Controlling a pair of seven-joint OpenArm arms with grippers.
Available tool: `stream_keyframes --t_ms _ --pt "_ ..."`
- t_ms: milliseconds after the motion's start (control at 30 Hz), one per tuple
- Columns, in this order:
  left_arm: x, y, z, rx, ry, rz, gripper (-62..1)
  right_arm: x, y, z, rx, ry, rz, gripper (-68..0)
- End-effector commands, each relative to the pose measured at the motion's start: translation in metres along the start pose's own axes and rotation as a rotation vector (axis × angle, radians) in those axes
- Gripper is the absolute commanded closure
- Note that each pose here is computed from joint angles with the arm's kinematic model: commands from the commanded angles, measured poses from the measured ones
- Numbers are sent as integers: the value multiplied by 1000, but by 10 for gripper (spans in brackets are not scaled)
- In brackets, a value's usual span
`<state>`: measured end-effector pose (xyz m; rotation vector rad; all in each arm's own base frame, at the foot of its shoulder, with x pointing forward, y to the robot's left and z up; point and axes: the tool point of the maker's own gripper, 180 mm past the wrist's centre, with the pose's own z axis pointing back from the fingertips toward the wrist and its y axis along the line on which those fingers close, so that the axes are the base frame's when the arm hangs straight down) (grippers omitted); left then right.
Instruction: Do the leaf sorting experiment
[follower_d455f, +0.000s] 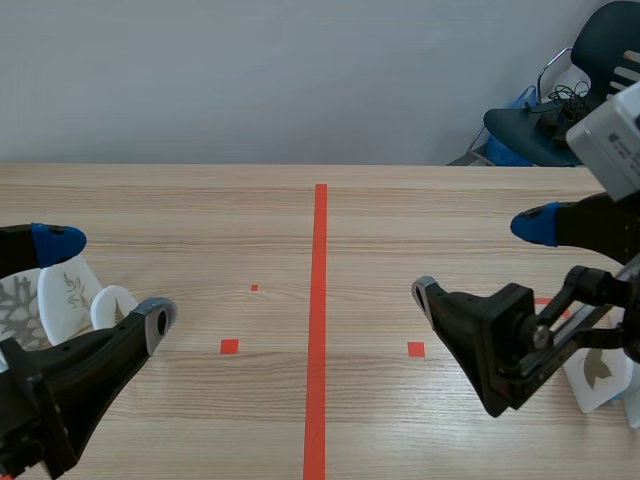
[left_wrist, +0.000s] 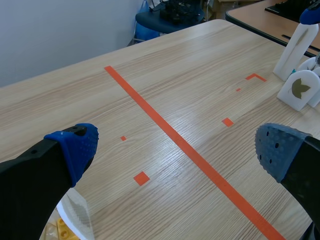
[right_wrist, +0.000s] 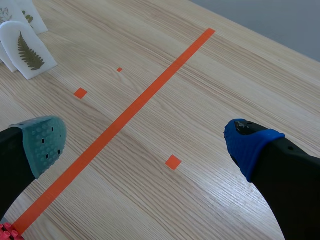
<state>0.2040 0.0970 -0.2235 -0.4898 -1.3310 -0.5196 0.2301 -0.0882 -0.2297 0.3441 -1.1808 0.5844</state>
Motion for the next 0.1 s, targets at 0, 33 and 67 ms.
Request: stream_keyframes --t_ms 0,33,67 --pt "8 -3 -2 -9 -30 4 -623 8 -6 1 -12 -28 13 -679" --pt "8 -3 -2 -9 -30 4 -623 8 -6 1 -12 -28 13 -679" --pt "8 -3 -2 -9 -30 4 -623 8 -6 1 -12 -28 13 -679"
